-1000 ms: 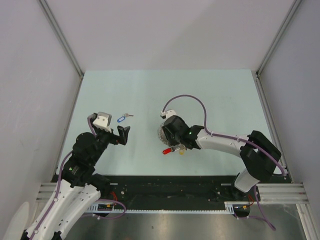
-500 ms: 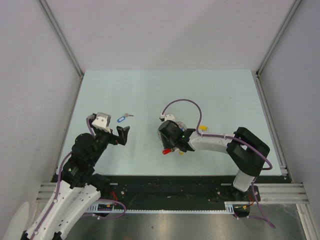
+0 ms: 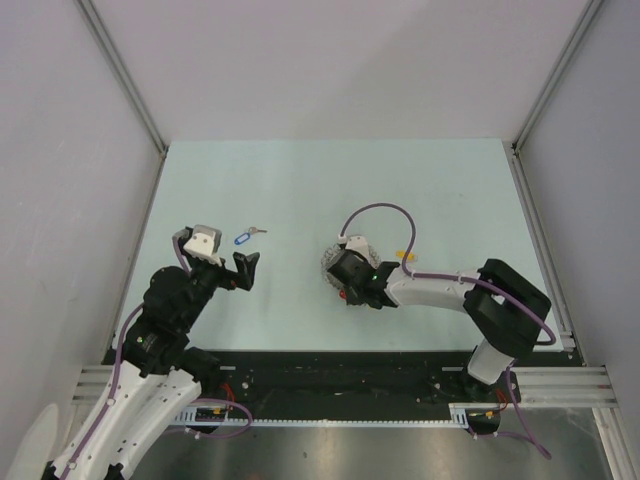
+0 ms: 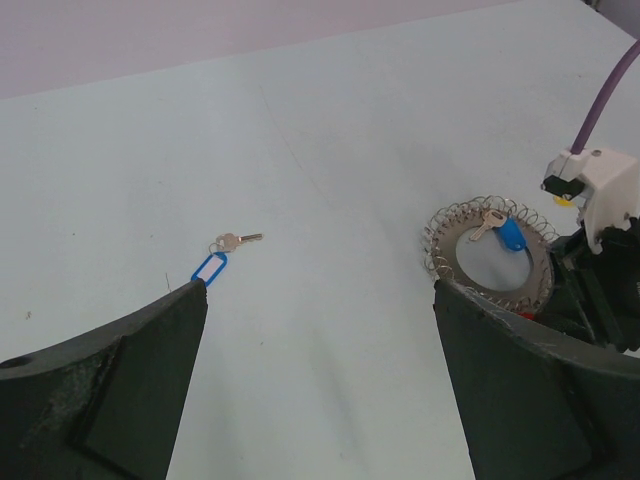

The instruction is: Put the keys on the keyring

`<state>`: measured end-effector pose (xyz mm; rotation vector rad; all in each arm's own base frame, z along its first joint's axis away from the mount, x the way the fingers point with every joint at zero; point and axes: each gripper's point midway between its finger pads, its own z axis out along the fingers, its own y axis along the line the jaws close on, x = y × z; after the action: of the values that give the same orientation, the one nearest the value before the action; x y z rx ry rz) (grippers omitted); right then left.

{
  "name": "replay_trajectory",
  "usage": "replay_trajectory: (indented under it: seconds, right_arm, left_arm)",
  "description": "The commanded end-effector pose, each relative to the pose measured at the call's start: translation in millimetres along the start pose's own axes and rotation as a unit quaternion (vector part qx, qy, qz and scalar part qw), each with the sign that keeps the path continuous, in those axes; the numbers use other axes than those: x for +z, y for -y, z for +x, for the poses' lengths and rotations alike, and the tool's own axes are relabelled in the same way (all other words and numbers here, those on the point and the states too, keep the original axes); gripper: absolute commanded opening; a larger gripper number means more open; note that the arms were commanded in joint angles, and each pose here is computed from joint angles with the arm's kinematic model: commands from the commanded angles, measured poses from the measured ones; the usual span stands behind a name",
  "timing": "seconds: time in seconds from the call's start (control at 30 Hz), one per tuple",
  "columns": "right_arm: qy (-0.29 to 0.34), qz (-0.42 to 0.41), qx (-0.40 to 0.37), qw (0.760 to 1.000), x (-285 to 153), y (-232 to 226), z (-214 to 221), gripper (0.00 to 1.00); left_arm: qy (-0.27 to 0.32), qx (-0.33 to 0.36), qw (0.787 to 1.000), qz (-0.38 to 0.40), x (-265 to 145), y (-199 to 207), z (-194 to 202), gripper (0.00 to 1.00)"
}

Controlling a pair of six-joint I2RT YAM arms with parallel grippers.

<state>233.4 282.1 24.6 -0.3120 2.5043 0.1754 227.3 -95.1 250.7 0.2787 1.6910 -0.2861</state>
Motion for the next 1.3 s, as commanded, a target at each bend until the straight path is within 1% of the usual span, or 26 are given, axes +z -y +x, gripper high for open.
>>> replay_trajectory:
  seconds: [0.0, 0.1, 0.2, 0.3, 0.47, 0.5, 0.6, 0.67, 0.73, 0.93, 1.0, 1.13, 1.27]
  right_arm:
    - [0.01, 0.061, 0.02, 0.998, -13, 42, -3, 0.31]
    - [0.012, 0.077, 0.025, 0.997, -16, 58, -3, 0.32]
    - [0.027, 0.072, 0.022, 0.997, -25, 59, -12, 0.34]
    - [0.044, 0.048, 0.018, 0.998, -31, 52, -23, 0.36]
    - [0.071, -0.056, -0.001, 0.996, -41, 7, -40, 0.36]
    - [0.065, -0.084, -0.005, 0.994, -43, -3, -39, 0.37]
    - [0.053, -0.122, -0.003, 0.991, -37, -19, -36, 0.37]
    - [0.044, -0.139, 0.002, 0.989, -33, -25, -34, 0.37]
    - [0.021, -0.148, 0.007, 0.989, -26, -29, -24, 0.37]
    - [-0.029, -0.111, 0.019, 0.993, -14, -9, 0, 0.38]
    - [-0.031, -0.095, 0.028, 0.995, -13, 2, 1, 0.38]
    - [-0.045, -0.041, 0.038, 0.997, -19, 31, 13, 0.38]
    - [-0.049, 0.028, 0.053, 0.997, -29, 71, 25, 0.39]
  left_arm:
    - [0.014, -0.001, 1.0, 0.001, 1, 0, -6, 1.0]
    - [0.014, -0.001, 1.0, 0.002, 0, 0, -6, 1.0]
    - [0.013, -0.001, 1.0, 0.001, 0, 0, -6, 1.0]
    - [0.014, -0.002, 1.0, 0.0, 0, -1, -6, 1.0]
    - [0.014, -0.002, 1.0, 0.0, 1, -1, -7, 1.0]
    - [0.014, -0.002, 1.0, 0.002, 1, 0, -7, 1.0]
    - [0.013, -0.002, 1.0, 0.003, 1, 1, -6, 1.0]
    - [0.012, -0.001, 1.0, 0.003, 1, 0, -5, 1.0]
    - [0.012, -0.001, 1.0, 0.004, 1, 1, -5, 1.0]
    - [0.013, -0.002, 1.0, 0.005, 0, 1, -6, 1.0]
    - [0.012, -0.002, 1.0, 0.005, 1, 1, -5, 1.0]
    - [0.013, -0.001, 1.0, 0.006, 0, 1, -6, 1.0]
    - [0.012, -0.001, 1.0, 0.006, 1, 1, -5, 1.0]
